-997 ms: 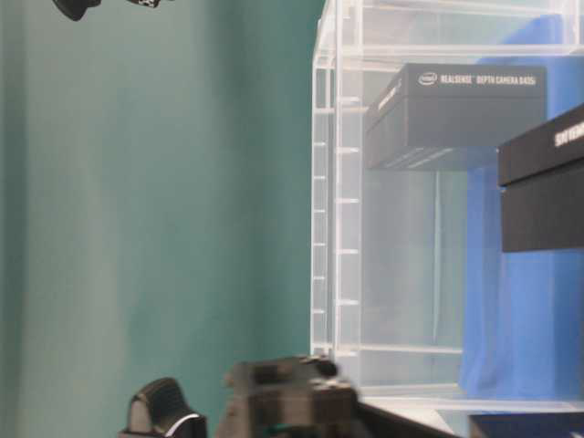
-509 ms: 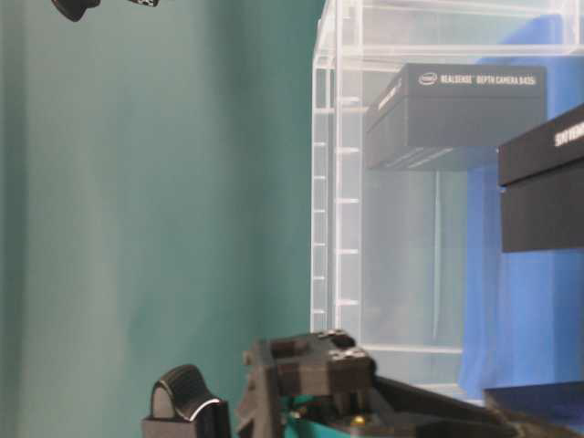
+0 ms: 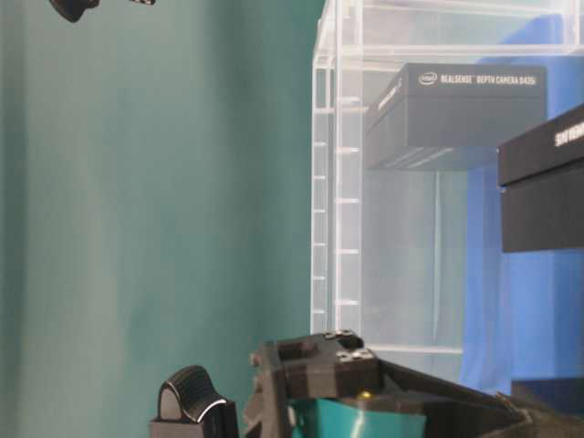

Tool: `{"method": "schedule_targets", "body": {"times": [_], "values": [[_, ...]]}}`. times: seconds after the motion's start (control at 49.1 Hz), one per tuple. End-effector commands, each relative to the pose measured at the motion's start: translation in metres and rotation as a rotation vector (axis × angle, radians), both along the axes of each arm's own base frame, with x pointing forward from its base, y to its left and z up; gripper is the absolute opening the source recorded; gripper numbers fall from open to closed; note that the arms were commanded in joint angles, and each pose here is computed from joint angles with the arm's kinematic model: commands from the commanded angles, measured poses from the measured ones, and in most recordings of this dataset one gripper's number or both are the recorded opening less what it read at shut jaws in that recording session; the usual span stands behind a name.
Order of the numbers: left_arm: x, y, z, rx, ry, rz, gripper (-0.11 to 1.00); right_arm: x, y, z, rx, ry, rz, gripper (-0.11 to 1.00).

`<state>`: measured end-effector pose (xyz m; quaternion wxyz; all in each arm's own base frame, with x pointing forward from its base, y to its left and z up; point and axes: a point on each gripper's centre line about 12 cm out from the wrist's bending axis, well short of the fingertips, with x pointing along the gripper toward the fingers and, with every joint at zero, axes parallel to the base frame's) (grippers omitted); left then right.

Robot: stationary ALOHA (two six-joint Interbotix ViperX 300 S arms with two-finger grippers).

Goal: Take out the box from the case.
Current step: 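Lower the boxes onto the cloth left of the first pair and release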

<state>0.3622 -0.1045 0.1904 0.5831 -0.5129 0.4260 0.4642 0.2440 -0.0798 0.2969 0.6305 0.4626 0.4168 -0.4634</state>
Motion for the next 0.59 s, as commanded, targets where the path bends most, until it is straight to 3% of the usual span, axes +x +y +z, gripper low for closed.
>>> {"method": "schedule_targets", "body": {"times": [0.0, 0.326, 0.57], "values": [[0.003, -0.002, 0.016, -0.016, -0.048, -0.004, 0.98, 0.000, 0.001, 0.006, -0.003, -0.020, 0.005, 0.91], [0.003, -0.003, 0.021, -0.029, -0.056, 0.000, 0.97, 0.000, 0.002, 0.006, -0.003, -0.020, 0.006, 0.91], [0.008, -0.004, 0.044, -0.047, -0.105, 0.002, 0.97, 0.000, 0.002, 0.006, -0.002, -0.022, 0.006, 0.91]]}}
